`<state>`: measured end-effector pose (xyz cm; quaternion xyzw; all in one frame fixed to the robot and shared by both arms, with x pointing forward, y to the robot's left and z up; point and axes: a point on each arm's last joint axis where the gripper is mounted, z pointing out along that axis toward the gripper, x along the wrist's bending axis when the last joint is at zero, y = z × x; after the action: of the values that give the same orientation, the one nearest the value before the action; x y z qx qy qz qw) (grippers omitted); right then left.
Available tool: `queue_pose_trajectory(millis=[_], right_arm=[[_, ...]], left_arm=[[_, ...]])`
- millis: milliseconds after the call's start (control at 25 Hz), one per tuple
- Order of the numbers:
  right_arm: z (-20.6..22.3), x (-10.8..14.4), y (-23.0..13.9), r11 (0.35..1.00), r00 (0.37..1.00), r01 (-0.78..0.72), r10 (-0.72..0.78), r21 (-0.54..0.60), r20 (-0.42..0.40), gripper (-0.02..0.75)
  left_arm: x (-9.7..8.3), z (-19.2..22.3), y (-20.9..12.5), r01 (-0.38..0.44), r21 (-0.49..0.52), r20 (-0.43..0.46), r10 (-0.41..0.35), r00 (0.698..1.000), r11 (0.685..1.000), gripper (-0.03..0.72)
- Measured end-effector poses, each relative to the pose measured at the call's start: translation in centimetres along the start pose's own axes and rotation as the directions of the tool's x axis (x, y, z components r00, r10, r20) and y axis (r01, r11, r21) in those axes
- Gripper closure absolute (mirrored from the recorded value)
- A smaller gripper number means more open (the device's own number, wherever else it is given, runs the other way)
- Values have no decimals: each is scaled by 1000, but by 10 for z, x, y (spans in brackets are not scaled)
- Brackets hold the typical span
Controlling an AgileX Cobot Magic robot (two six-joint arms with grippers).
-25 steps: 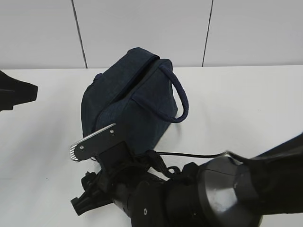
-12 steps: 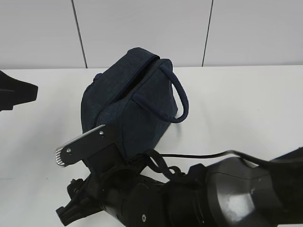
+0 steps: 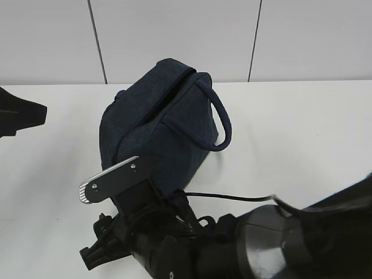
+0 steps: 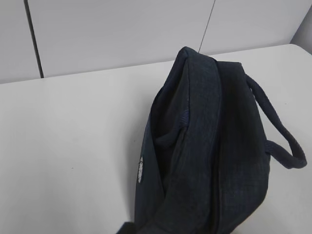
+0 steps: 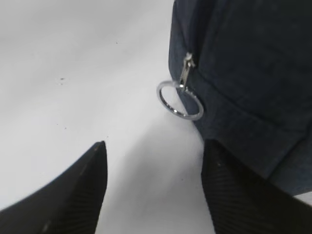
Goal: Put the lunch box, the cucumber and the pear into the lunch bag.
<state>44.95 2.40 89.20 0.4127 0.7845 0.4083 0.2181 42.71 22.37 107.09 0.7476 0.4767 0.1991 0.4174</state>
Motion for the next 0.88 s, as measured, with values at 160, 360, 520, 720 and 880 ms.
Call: queue_pose_trajectory(millis=[160, 360, 520, 720, 880], right_arm=[[7, 0, -8, 1000, 1000, 29, -29, 10, 3, 258], [12, -1, -11, 999, 999, 35, -35, -13, 26, 258], [18, 3, -8, 999, 999, 39, -39, -25, 20, 258], [22, 6, -1, 997, 999, 45, -43, -65, 21, 259], [22, 5, -1, 998, 999, 7, -5, -65, 42, 259]], left_arm=[[0, 0, 0, 1, 0, 1, -1, 1000, 1000, 450], [0, 0, 0, 3, -1, 2, -3, 1000, 1000, 450], [0, 0, 0, 3, -1, 2, -3, 1000, 1000, 450], [0, 0, 0, 5, -1, 2, -5, 1000, 1000, 450], [0, 0, 0, 5, 0, 3, -5, 1000, 1000, 450]])
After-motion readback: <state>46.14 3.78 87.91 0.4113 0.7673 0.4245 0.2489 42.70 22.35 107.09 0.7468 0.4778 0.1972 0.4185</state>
